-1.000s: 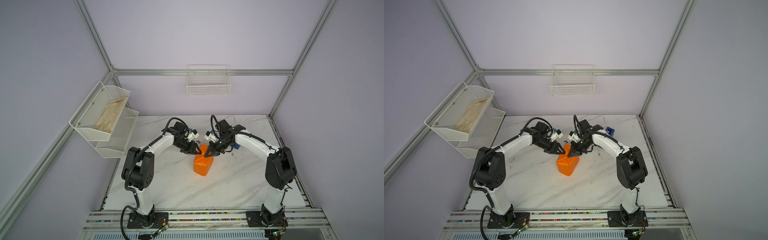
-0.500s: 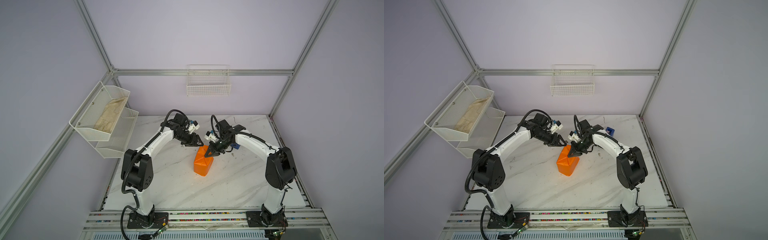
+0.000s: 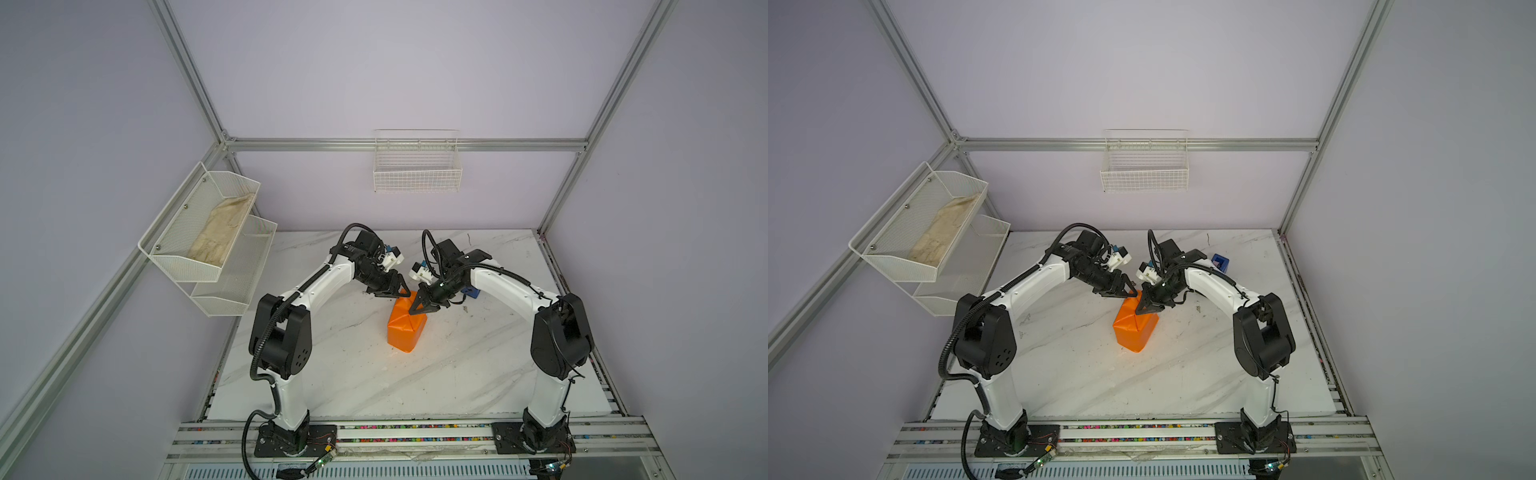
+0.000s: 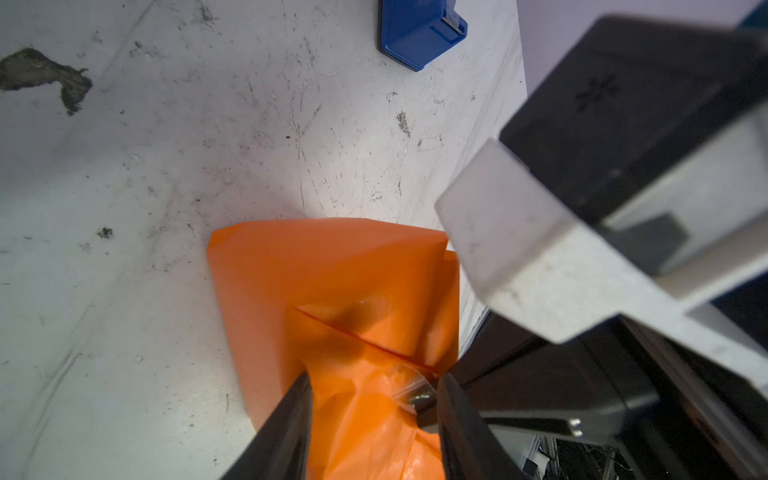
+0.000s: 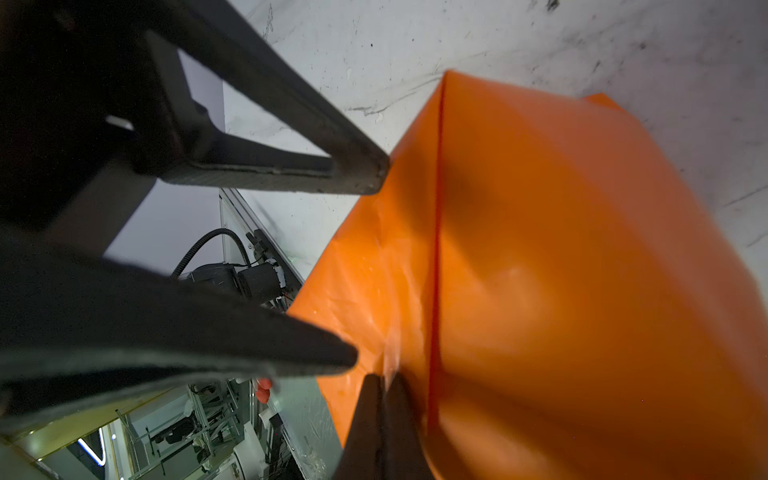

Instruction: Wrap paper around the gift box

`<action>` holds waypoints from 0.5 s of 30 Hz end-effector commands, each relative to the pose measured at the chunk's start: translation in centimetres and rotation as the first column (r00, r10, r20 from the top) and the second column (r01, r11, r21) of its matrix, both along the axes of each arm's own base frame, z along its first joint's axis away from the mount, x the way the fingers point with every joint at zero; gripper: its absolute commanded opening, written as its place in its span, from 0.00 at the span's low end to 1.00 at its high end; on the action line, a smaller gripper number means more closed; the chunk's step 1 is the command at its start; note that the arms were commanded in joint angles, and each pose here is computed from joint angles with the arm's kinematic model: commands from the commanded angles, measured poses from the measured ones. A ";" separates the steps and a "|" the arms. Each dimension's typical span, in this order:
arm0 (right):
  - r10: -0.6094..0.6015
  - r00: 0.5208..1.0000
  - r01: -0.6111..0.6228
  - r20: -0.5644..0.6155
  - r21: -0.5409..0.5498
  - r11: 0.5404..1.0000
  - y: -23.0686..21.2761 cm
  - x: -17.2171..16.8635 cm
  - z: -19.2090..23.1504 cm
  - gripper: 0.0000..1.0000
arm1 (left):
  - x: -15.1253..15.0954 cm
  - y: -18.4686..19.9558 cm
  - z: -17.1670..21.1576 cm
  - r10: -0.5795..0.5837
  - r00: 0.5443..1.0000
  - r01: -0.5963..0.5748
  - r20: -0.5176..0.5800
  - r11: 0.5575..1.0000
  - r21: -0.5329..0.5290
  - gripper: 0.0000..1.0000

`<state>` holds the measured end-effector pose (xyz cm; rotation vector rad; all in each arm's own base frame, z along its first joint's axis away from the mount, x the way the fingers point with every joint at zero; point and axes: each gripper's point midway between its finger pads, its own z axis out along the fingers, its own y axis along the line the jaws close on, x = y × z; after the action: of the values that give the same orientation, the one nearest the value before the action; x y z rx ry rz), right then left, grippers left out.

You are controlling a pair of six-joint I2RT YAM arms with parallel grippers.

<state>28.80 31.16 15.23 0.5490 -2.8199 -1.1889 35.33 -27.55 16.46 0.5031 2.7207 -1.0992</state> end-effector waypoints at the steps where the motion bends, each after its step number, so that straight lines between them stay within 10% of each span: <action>1: -0.015 0.997 0.003 -0.079 -0.147 0.989 -2.1 -1.2 -3.7 0.00 | 0.1 0.0 -1.1 0.022 1.000 -0.022 0.003 0.998 0.051 0.48; 15: -0.019 0.997 0.008 -0.078 -0.147 0.989 -2.1 -1.2 -3.5 0.00 | -1.2 0.7 -4.9 0.016 0.998 -0.007 -0.055 0.986 0.164 0.46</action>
<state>28.74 31.12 15.20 0.5450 -2.8186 -1.1854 35.30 -27.58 13.91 0.4982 2.7925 -0.9611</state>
